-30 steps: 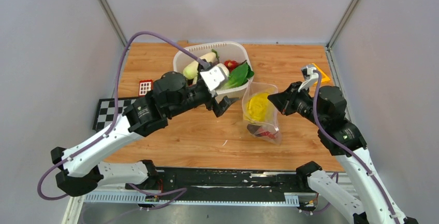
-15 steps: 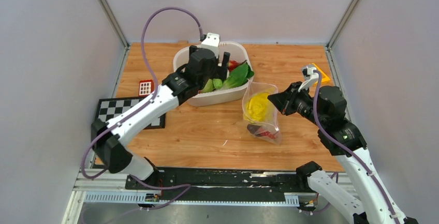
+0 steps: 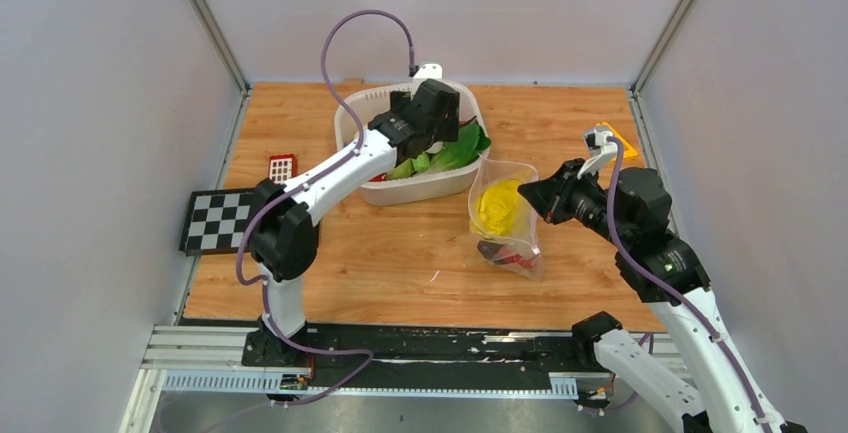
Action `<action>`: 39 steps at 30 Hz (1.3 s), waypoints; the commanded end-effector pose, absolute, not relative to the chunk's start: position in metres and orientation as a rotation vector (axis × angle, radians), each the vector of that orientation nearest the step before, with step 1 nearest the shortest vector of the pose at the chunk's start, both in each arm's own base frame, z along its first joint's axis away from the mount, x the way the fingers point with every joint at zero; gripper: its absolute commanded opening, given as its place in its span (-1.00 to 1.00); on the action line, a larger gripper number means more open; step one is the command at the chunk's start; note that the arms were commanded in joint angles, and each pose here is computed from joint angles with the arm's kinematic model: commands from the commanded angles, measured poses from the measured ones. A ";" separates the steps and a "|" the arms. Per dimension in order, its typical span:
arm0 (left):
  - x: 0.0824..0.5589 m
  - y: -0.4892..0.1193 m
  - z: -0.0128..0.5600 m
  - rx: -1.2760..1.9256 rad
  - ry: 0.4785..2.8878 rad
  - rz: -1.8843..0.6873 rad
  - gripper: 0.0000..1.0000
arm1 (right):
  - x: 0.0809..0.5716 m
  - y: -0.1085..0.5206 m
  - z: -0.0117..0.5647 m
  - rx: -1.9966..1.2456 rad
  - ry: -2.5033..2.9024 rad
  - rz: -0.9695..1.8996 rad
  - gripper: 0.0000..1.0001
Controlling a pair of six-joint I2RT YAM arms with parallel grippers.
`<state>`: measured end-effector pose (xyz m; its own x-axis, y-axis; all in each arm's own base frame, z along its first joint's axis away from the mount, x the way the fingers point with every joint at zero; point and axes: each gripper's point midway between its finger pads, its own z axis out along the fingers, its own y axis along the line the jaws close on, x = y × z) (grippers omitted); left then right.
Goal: Place the food in the zip-top bag and seal the zipper
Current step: Pick up the fake vegetable from the bin.
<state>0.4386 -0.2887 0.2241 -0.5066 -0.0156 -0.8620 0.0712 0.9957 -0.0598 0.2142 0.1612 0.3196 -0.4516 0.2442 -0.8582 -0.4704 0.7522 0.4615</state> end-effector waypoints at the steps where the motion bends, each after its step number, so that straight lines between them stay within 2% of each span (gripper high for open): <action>1: 0.454 -0.281 0.222 -0.106 2.083 -0.103 0.98 | 0.213 0.163 0.333 -0.162 1.815 0.858 -1.00; 12: 0.470 -0.290 0.170 -0.163 2.128 -0.125 0.86 | 0.211 0.165 0.332 -0.166 1.820 0.871 -1.00; 17: 0.471 -0.298 0.164 -0.130 2.140 -0.160 0.59 | 0.210 0.165 0.332 -0.167 1.822 0.877 -1.00; 21: 0.461 -0.297 0.165 -0.125 2.151 -0.201 0.17 | 0.210 0.164 0.332 -0.161 1.820 0.871 -1.00; 23: 0.455 -0.293 0.170 -0.129 2.139 -0.221 0.04 | 0.210 0.163 0.332 -0.161 1.821 0.869 -1.00; 31: 0.436 -0.280 0.213 -0.082 2.070 -0.268 -0.26 | 0.211 0.164 0.333 -0.163 1.823 0.871 -1.00; 39: 0.399 -0.257 0.276 0.009 1.944 -0.347 -0.29 | 0.213 0.164 0.331 -0.161 1.827 0.867 -1.00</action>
<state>0.4151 -0.2699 0.2174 -0.5020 -0.1288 -0.8552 0.0926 0.9752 -0.2012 0.2111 0.1623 0.3179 -0.4619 0.2530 -0.8501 -0.4702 0.7428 0.4766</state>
